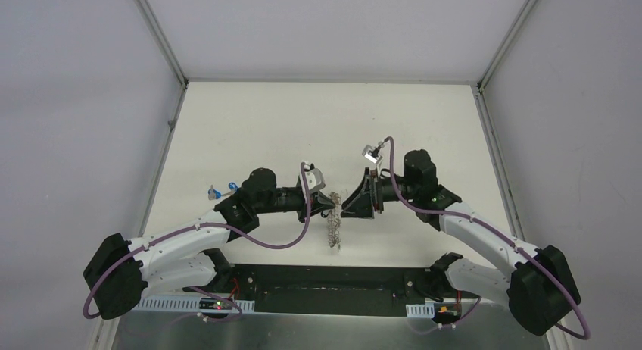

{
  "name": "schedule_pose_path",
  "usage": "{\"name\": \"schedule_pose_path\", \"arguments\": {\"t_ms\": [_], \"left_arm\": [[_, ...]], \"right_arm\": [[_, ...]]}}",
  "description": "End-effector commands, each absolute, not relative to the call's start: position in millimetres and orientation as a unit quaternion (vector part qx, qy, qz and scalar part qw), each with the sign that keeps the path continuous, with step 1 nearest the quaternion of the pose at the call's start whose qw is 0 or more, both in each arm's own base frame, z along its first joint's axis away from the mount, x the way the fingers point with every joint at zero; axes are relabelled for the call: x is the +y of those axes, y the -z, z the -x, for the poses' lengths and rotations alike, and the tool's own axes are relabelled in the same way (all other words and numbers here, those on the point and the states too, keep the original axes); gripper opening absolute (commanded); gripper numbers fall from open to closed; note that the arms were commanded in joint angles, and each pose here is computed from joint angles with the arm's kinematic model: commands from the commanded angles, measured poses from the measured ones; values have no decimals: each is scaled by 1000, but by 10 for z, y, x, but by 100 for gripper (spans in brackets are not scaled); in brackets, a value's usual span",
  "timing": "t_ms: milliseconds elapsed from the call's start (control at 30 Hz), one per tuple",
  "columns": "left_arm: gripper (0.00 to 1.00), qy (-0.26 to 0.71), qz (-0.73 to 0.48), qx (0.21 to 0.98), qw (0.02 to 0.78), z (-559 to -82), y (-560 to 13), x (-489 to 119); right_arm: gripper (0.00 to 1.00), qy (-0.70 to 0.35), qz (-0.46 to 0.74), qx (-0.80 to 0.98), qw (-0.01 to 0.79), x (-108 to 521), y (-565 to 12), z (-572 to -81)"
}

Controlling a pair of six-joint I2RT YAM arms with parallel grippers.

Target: Put the keys on the keyring

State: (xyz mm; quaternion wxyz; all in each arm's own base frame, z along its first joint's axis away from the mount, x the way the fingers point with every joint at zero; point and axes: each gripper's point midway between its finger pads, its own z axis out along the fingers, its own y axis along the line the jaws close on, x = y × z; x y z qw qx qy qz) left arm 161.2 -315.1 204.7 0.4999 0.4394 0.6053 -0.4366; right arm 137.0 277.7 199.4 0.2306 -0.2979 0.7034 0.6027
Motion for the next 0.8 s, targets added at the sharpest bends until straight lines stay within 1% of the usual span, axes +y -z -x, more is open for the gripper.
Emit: {"name": "schedule_pose_path", "arguments": {"t_ms": [0,100,167,300,433,567,767], "left_arm": [[0,442,-426,582,533,-1653,-2278,-3192],[0,438,-424,586,534,-1675,-2251,-3192],[0,437,-423,588,533,-1678,-2238,-3192],[0,438,-424,589,531,-1675,-2222,-3194],[0,442,-428,584,530,-1651,-2233,-3197],[0,442,-428,583,530,-1645,-2236,-3192],[0,454,-418,589,522,-1620,-2252,-3198]], "right_arm": [[56,-631,351,655,224,2868,-2215,-1178],[54,-637,356,653,203,2873,-2205,-1084],[53,-638,363,647,206,2853,-2227,-1046],[55,-595,359,671,259,2798,-2219,-1159],[57,-555,301,719,290,2737,-2117,-1440],[61,-548,274,737,284,2738,-2041,-1562],[65,-575,268,728,259,2856,-2025,-1604]]}}
